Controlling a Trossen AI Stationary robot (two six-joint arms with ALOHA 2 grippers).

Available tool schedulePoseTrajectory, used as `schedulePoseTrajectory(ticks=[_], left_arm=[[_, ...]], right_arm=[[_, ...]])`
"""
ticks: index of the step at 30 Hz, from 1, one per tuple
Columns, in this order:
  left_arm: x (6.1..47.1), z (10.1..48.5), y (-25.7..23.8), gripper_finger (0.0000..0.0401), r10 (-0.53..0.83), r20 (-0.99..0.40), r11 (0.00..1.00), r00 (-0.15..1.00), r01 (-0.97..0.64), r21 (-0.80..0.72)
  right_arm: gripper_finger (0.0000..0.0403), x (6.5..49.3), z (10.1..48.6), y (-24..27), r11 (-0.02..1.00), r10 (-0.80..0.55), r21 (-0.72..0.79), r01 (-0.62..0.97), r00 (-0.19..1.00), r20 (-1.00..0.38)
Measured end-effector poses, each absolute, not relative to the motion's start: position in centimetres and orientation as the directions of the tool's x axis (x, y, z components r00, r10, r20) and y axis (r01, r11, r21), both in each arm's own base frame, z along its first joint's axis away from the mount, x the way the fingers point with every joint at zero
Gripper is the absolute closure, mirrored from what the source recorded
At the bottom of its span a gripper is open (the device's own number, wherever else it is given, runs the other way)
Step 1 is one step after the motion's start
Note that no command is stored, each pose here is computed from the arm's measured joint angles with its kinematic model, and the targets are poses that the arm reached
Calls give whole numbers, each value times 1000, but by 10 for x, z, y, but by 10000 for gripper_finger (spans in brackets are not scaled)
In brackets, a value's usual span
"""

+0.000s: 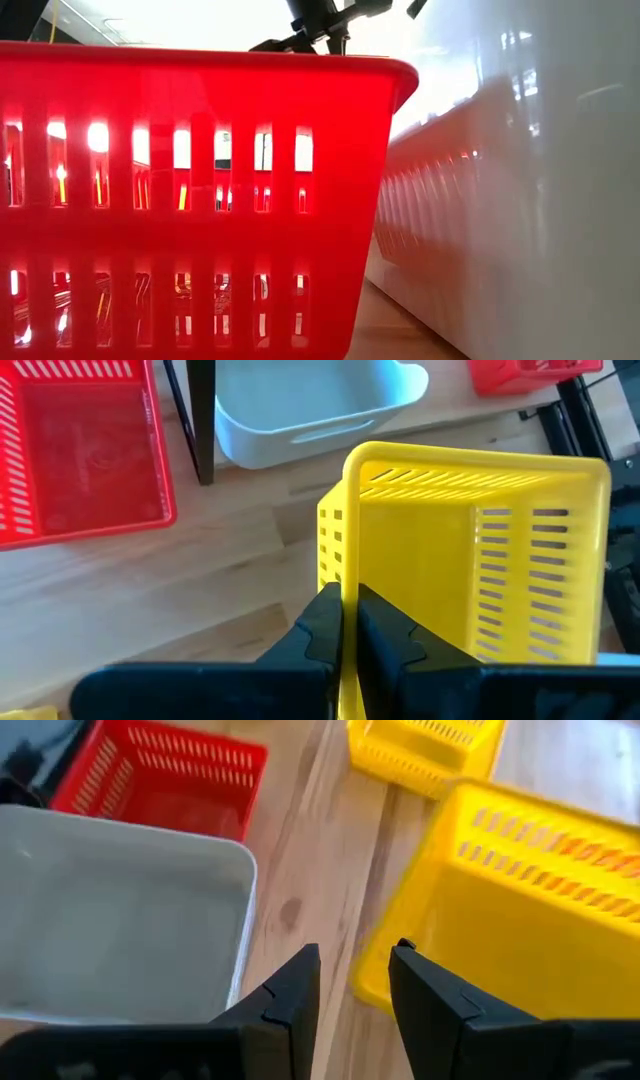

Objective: Stack baskets on shelf by color
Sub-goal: Put the top right yellow bin on the shelf

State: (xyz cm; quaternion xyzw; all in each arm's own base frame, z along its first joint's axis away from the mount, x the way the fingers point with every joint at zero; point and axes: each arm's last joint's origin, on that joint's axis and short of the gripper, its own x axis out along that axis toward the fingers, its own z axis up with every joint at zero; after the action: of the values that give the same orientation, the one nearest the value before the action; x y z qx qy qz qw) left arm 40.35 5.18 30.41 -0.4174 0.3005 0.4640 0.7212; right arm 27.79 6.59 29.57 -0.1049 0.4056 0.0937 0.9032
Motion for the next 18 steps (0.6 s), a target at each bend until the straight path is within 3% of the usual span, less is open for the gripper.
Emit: schedulePoseTrajectory(ticks=[13,18], left_arm=[[404,305,47,394,441,-808,228,392,-919,-321],[404,305,47,394,446,-805,243,390,-919,-311]], right_arm=[[295,301,271,69,971,-37,-179,-159,638,-769],[337,303,266,69,980,-56,-163,-116,623,-780]])
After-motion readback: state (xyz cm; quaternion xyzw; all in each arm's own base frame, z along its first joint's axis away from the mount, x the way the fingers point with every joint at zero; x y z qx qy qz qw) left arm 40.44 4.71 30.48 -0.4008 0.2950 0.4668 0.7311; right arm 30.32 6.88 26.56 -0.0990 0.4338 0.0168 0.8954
